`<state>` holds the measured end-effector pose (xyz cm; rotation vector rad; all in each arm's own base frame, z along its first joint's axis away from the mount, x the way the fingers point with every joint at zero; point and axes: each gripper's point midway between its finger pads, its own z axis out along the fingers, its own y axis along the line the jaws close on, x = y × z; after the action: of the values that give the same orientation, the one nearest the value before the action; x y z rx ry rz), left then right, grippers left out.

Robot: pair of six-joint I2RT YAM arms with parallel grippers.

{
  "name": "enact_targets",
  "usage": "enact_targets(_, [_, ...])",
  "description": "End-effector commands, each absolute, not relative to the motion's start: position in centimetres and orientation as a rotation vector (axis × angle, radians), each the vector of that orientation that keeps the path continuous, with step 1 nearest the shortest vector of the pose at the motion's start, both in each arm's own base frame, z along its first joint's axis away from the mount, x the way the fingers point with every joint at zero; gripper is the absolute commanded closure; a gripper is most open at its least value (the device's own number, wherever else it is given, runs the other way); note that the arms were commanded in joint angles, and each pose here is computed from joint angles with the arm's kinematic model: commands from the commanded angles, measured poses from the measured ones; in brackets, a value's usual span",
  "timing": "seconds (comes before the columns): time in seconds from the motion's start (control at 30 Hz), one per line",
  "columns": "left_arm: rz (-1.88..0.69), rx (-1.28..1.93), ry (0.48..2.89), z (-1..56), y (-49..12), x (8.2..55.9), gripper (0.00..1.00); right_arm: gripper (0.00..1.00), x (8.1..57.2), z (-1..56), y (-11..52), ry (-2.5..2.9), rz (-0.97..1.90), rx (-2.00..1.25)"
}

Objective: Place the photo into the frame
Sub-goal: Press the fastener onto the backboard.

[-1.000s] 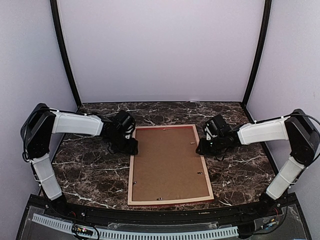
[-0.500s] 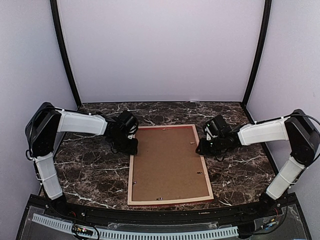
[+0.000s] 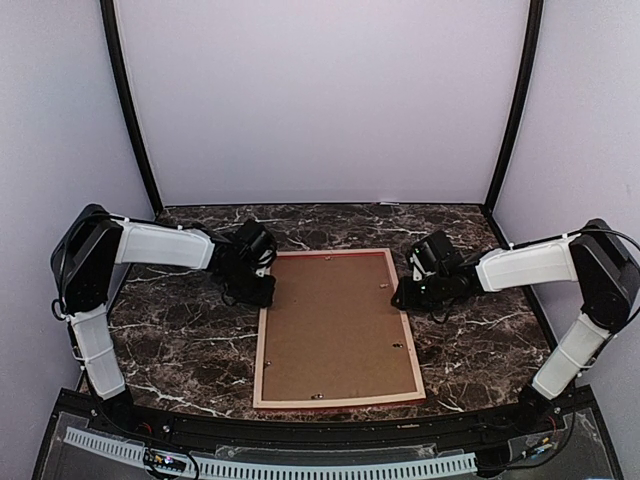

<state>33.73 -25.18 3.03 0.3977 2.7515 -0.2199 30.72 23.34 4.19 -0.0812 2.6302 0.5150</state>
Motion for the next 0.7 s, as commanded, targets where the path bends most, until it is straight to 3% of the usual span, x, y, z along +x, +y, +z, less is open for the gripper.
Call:
enact_targets(0.0, [-0.2, 0.446, 2.744, 1.9, -24.8, 33.9, 0.79, 0.66, 28.0, 1.2, 22.5, 2.763, 0.497, -0.084])
enact_targets(0.17, [-0.227, 0.462, 2.707, 1.9, -25.2, 34.4, 0.82, 0.66, 27.9, 1.1, 22.5, 2.763, 0.5, -0.09])
enact_targets(0.23, [-0.232, 0.457, 2.704, 2.0, -25.3, 34.4, 0.77, 0.66, 27.9, 1.0, 22.5, 2.766, 0.498, -0.09])
enact_targets(0.33, [-0.239, 0.442, 2.701, 2.6, -25.3, 34.4, 0.58, 0.66, 27.8, 0.9, 22.5, 2.769, 0.5, -0.091])
enact_targets(0.43, [-0.267, 0.418, 2.681, 4.0, -25.3, 34.4, 0.46, 0.66, 27.8, 0.8, 22.5, 2.77, 0.501, -0.089])
enact_targets(0.67, [-0.32, 0.39, 2.661, 6.6, -25.0, 33.3, 0.35, 0.66, 27.7, 0.8, 22.5, 2.769, 0.506, -0.083])
